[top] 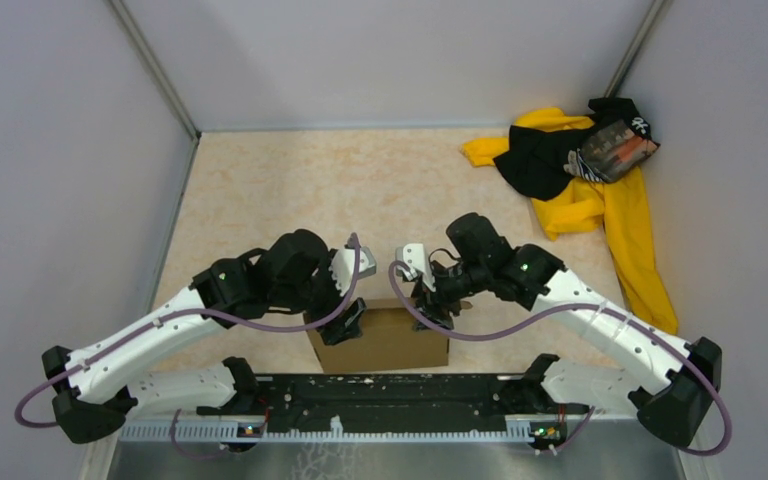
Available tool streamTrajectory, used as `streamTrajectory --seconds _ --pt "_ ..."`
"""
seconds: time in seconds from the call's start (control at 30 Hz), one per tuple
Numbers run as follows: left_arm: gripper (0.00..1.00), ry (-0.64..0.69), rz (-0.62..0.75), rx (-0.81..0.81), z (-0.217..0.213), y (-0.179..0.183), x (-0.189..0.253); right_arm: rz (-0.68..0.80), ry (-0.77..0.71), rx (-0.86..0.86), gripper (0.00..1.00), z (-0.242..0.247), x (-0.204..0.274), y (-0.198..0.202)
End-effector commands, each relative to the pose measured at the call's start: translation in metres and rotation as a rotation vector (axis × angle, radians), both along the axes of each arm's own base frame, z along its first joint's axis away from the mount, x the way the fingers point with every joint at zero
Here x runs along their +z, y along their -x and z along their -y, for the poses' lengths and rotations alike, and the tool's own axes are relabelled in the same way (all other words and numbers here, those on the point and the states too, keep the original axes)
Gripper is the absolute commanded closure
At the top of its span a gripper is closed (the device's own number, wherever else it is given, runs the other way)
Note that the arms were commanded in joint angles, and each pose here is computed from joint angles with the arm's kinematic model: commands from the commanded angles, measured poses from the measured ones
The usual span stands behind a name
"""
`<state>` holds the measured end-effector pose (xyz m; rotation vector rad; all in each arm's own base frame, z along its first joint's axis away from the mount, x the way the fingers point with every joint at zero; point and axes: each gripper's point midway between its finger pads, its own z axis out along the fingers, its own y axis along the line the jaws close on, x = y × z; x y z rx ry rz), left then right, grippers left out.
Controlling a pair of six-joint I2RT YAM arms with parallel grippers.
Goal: Fold the paper box
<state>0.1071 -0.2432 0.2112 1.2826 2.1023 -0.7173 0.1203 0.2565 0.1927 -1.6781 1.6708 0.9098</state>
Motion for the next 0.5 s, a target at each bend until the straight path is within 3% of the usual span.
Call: streamTrajectory --seconds 0.0,0.47 --pt "0.11 -0.015 -0.005 -0.028 -0.001 0.006 -0.005 0.028 -0.078 0.008 0.75 -0.003 0.024 0.003" --pt "0.11 -0.015 -0.018 -0.062 0.003 0.012 -0.008 0.022 -0.135 0.061 0.75 -0.012 0.038 0.008"
